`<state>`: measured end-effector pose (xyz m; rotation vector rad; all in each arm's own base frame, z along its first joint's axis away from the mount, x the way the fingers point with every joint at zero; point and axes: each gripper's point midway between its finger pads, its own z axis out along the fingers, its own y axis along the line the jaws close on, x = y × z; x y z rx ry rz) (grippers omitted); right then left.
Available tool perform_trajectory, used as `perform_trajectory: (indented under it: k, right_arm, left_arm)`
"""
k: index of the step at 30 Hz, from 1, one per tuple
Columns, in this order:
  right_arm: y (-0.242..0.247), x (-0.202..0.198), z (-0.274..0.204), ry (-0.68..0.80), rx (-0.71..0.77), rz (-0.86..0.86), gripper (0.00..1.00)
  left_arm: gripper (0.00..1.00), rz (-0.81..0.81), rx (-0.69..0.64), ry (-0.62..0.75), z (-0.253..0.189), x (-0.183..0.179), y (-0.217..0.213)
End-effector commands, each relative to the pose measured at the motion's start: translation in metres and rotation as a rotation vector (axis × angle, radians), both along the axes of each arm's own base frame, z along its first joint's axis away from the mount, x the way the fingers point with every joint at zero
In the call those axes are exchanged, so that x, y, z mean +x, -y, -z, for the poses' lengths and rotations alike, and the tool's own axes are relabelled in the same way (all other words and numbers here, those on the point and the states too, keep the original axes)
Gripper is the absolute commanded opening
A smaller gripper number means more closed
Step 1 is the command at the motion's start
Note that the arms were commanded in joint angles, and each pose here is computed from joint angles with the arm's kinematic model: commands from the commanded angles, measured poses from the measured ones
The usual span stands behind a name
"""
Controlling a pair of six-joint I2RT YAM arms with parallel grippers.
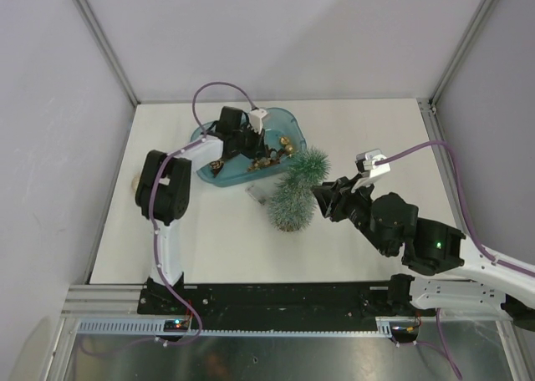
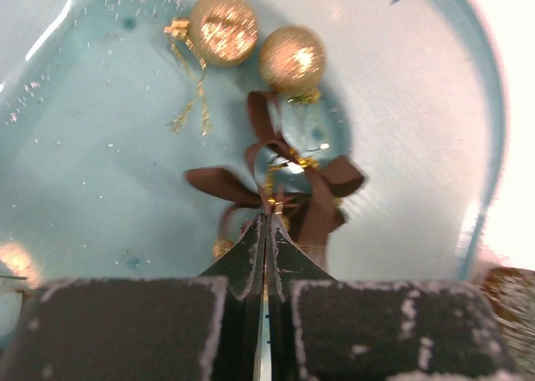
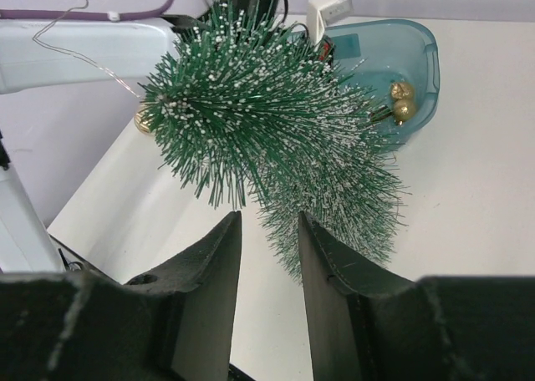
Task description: Decorate the small christmas tree
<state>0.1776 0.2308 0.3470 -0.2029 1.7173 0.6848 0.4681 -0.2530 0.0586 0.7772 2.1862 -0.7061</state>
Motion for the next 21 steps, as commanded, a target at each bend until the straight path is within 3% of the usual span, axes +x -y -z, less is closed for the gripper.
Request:
perform_trajectory:
  k: [1,8,21]
  right_arm:
    - [0.003,0.000,-0.022,0.023,0.053,0.003,0.38]
    - [0.007,-0.001,-0.024,0.028,0.055,0.007,0.38]
    - [0.011,0.000,-0.030,0.046,0.065,0.017,0.37]
  left_arm:
    - [0.00,0.060,-0.153,0.180,-0.121,-0.011,0.016]
    - [0.00,0.132,-0.261,0.348,-0.228,-0.059,0.021]
    - [0.00,0.241,-0.308,0.579,-0.365,-0.119,0.042]
